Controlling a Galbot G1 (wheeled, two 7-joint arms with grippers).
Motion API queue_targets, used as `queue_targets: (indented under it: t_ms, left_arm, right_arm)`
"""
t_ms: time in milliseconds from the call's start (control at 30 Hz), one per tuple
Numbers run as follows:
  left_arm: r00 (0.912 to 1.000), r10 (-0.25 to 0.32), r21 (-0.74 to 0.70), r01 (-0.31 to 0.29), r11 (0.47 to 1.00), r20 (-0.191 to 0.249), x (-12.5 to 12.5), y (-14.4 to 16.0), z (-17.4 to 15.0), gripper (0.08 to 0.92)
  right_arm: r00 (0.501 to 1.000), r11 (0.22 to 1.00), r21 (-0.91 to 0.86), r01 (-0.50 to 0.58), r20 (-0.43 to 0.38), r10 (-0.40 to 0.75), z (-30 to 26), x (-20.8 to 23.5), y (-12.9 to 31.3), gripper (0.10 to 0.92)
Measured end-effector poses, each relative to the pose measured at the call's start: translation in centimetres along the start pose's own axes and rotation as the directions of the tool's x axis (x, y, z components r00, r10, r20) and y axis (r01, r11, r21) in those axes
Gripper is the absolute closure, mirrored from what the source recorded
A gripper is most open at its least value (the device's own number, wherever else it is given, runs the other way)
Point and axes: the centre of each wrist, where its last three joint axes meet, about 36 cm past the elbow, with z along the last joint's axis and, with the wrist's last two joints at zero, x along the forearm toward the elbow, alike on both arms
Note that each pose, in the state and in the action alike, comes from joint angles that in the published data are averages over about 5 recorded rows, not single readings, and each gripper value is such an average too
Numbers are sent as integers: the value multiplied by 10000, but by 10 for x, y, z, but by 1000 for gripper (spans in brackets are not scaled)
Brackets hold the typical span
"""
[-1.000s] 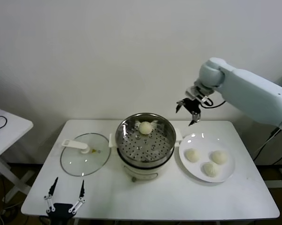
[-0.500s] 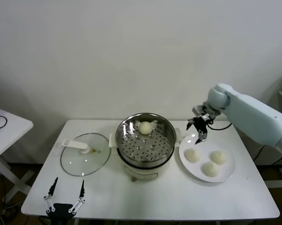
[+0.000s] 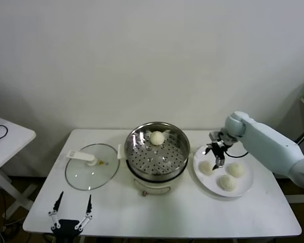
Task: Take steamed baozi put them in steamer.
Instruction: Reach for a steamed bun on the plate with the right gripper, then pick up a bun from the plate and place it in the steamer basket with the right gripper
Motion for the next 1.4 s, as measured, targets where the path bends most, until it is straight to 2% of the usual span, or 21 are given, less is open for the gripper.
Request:
queue_targets:
  t_ms: [567, 667, 900, 967, 1167, 1400]
  left_arm:
    - [10000, -43, -41, 43, 10000, -46, 1, 4, 2, 177]
    - [10000, -50, -41, 50, 10000, -52, 1, 4, 2, 177]
    - [10000, -47, -39, 47, 10000, -32, 1, 4, 2, 177]
    - [10000, -49, -39, 49, 10000, -29, 1, 4, 2, 177]
    - [10000, -25, 2, 25, 10000, 5, 0, 2, 3, 177]
    - [10000, 23, -16, -23, 10000, 11, 0, 2, 3, 177]
  right_arm:
    - [9999, 9998, -154, 82, -110, -84, 0, -29, -2, 205]
    - [9999, 9999, -101, 69, -146, -71, -2, -30, -3, 256]
    - [9997, 10000, -10, 97, -229, -97, -3, -25, -5, 447]
    - [9996, 9999, 55, 118, -240, -116, -3, -21, -5, 482]
    - [9994, 9985, 538, 52, -333, -34, -9, 5, -11, 496]
    - [9965, 9784, 2012, -469, -591, 599, -39, 72, -28, 485]
